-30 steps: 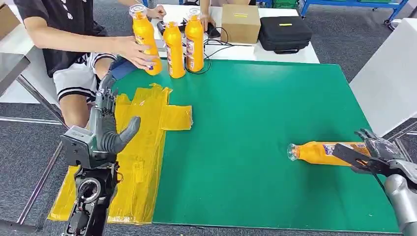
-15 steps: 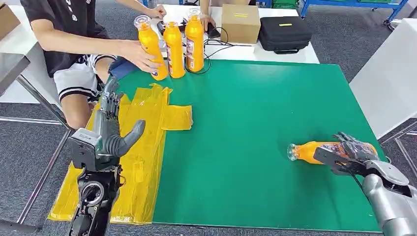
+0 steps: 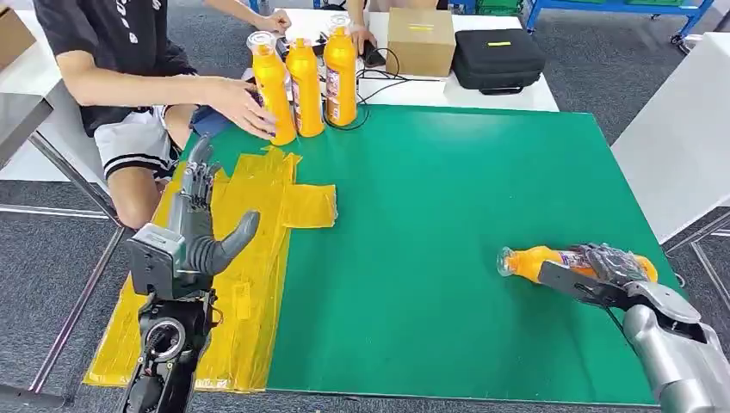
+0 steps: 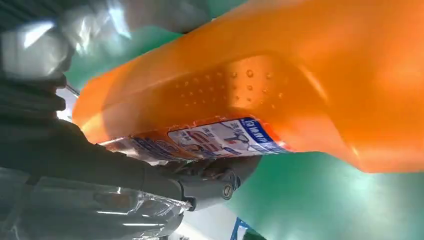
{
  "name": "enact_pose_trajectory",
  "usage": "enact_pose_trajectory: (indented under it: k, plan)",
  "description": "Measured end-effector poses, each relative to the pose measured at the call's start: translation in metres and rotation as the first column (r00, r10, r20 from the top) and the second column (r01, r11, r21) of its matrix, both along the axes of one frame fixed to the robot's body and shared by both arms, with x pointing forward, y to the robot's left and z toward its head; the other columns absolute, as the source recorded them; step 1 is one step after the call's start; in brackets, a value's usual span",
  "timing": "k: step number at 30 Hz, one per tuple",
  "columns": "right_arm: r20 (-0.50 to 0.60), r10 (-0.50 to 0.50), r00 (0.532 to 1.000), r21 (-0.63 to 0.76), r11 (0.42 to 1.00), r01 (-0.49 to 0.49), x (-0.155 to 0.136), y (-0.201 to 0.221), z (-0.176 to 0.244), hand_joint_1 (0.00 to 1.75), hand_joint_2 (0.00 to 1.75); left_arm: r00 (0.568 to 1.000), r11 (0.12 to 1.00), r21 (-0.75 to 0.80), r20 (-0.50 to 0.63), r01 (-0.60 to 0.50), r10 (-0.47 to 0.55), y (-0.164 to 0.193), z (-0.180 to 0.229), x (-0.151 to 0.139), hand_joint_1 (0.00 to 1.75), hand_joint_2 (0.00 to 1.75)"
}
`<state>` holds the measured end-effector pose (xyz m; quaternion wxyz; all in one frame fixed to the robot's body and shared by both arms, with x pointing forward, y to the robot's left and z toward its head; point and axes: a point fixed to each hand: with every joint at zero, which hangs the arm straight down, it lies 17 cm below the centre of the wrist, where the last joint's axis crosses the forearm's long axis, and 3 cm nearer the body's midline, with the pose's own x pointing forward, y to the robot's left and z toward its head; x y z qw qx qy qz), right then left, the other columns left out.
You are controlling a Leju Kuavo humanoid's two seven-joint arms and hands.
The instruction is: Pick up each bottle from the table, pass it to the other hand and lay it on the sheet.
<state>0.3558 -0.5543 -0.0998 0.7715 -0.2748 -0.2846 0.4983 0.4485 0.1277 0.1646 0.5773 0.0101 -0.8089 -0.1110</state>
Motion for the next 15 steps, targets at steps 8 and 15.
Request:
enact_pose_trajectory:
  k: [8, 15]
  plan:
    - [-0.053, 0.001, 0.999, -0.012, 1.0, -0.001, 0.0005, -0.0078, 0.0046, 1.68, 1.75, 1.0, 1.0, 0.001, -0.001, 0.009, -0.009, -0.0036, 0.0001, -0.001, 0.0, 1.75]
    - [-0.058, 0.003, 0.998, -0.017, 1.0, -0.004, -0.0003, -0.0096, 0.0048, 1.68, 1.75, 1.0, 1.0, 0.001, -0.001, 0.01, -0.01, -0.0042, 0.0002, -0.0011, 0.0, 1.75]
